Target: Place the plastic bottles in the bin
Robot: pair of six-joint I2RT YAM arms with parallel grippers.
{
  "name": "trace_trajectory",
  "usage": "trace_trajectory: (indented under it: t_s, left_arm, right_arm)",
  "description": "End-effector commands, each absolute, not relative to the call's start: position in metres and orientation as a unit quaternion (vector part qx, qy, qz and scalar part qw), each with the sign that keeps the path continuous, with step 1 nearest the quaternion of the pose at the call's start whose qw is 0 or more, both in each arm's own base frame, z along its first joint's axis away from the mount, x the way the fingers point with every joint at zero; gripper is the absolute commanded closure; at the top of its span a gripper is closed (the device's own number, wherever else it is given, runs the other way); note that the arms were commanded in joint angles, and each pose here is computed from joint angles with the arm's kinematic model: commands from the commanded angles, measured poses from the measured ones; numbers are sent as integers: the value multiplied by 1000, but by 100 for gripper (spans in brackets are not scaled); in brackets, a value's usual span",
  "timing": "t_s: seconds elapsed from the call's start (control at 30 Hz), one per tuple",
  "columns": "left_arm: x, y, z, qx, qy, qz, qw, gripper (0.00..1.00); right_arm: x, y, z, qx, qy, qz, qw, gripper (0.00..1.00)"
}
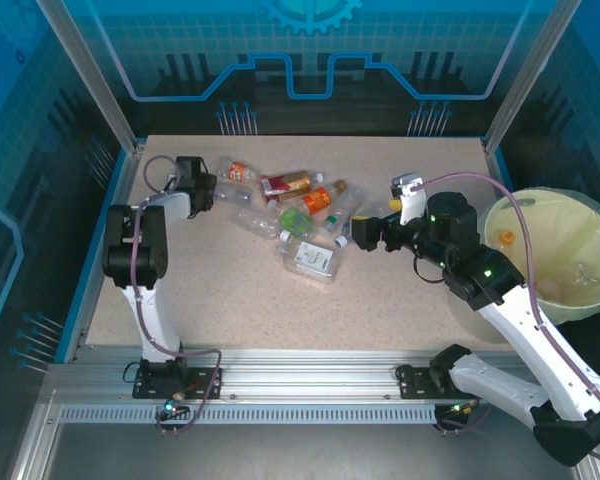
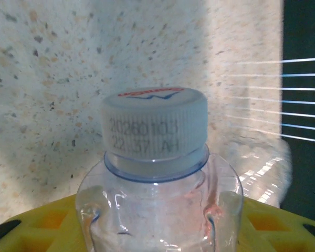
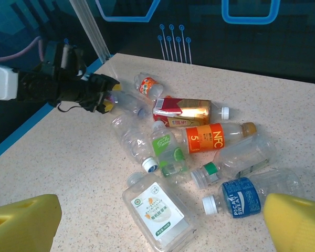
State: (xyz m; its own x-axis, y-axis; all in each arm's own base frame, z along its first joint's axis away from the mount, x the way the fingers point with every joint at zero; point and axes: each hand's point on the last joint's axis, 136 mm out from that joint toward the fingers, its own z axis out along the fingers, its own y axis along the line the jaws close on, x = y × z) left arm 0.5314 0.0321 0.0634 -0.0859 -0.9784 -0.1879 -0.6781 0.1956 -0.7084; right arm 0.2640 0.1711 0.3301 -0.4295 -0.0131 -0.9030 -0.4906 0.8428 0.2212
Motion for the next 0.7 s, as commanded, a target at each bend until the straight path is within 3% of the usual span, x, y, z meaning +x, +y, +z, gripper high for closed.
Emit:
trace_trajectory:
  t_s: [0.0, 0.3, 0.67]
  left_arm:
    - [538, 46, 138, -546, 670, -259, 431, 51]
    - [503, 6, 222, -431, 679, -293, 517, 52]
    - [450, -103, 298, -254, 702, -358, 560, 54]
  right_arm:
    - [263, 169, 338, -142, 801, 237, 532, 0]
    - [273, 167, 332, -116, 805, 230, 534, 0]
    - [284, 189, 325, -114, 816, 267, 500, 0]
